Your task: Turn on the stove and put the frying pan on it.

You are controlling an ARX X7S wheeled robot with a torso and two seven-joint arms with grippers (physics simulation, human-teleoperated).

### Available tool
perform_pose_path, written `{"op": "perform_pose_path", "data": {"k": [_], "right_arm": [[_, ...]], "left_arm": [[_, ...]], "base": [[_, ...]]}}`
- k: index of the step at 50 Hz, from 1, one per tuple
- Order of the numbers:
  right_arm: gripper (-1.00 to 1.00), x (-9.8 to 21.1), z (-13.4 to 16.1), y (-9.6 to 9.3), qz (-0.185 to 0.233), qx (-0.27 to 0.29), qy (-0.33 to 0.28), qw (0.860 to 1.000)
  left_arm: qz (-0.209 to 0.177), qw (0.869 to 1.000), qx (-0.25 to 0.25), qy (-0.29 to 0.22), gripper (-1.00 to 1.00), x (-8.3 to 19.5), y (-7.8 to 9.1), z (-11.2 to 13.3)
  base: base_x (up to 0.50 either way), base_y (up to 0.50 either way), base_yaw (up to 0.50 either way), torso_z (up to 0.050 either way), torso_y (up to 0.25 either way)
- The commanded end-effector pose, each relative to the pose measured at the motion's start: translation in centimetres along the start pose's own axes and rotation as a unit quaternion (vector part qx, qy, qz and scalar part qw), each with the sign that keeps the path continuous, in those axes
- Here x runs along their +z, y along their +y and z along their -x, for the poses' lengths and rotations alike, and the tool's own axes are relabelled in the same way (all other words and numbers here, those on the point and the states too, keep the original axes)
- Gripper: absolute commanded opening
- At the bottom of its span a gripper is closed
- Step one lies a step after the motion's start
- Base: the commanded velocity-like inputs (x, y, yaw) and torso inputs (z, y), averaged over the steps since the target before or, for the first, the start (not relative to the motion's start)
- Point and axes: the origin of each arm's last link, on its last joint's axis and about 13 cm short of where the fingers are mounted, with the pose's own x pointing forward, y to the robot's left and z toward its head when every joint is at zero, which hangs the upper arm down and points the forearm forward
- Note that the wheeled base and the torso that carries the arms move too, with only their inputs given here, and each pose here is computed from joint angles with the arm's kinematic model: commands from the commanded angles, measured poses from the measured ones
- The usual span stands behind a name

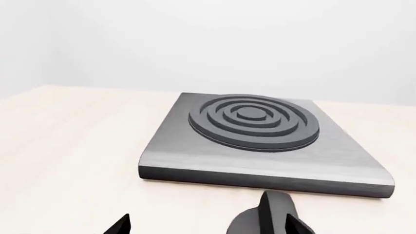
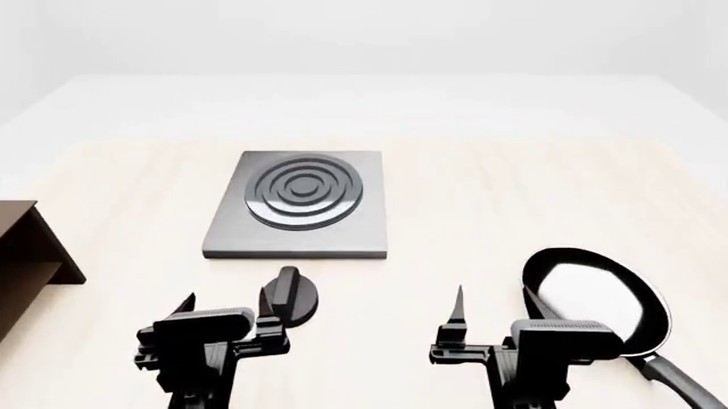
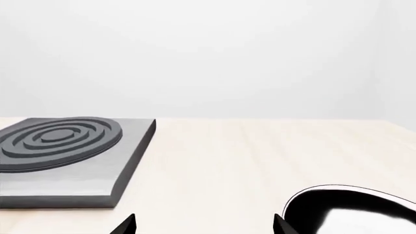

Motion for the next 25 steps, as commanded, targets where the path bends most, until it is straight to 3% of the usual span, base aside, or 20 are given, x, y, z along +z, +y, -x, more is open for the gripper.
{"op": "perform_pose_path", "data": {"k": [1, 16, 25], "right_arm": [[1.00, -0.1, 0.0, 0.0, 0.000, -0.002, 0.003, 1.000], [1.00, -0.2, -0.1, -0.1, 0.000, 0.000, 0.011, 1.000], [1.00, -0.2, -0.1, 0.0, 0.002, 0.003, 0.012, 1.000]], "left_arm": [[0.004, 1.000, 0.007, 0.007, 1.00, 0.3, 0.2, -0.2], [-0.005, 0.998, 0.059, 0.012, 1.00, -0.5, 1.7, -1.8], [-0.032, 0.996, 0.084, 0.020, 1.00, -1.8, 2.1, -2.8]], "base": [[0.00, 0.00, 0.00, 0.000, 0.000], [0.00, 0.00, 0.00, 0.000, 0.000], [0.00, 0.00, 0.00, 0.000, 0.000]]}}
